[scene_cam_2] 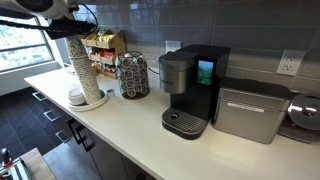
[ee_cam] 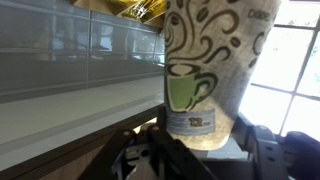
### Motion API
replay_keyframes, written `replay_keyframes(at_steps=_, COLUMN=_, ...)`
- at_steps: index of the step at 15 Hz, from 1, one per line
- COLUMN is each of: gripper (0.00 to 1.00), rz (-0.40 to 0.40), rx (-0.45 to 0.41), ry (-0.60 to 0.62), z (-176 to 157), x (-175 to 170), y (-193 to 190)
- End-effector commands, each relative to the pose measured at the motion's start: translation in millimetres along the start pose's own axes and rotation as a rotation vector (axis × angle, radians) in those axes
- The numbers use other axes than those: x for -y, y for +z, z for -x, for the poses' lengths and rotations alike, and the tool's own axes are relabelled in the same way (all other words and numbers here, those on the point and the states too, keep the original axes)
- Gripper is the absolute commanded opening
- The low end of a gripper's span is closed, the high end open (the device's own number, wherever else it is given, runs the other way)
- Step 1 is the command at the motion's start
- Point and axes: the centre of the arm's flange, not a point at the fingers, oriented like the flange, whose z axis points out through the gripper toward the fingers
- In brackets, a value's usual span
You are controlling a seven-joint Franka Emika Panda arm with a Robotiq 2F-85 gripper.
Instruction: Pick up the coffee cup from the counter and place it on the stacked cups on the right
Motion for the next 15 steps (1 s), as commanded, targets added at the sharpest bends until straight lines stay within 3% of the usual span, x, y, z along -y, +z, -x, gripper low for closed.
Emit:
replay_keyframes(at_steps=1, gripper=0.89, rz=-0.005, rx=-0.004, ry=0.000, z=6, x=3, y=0)
replay_keyframes(at_steps=3, gripper=1.00, rz=-0.002, rx=-0.005, ry=0.000, z=2, x=3, y=-2)
replay_keyframes(at_steps=9, gripper=1.00, rz=0.009, rx=-0.006, ry=0.004, z=-10, x=3, y=-7)
replay_keyframes(at_steps=15, gripper=1.00, rz=0.015, rx=0.109, ry=0.039, z=-67, x=5, y=-27)
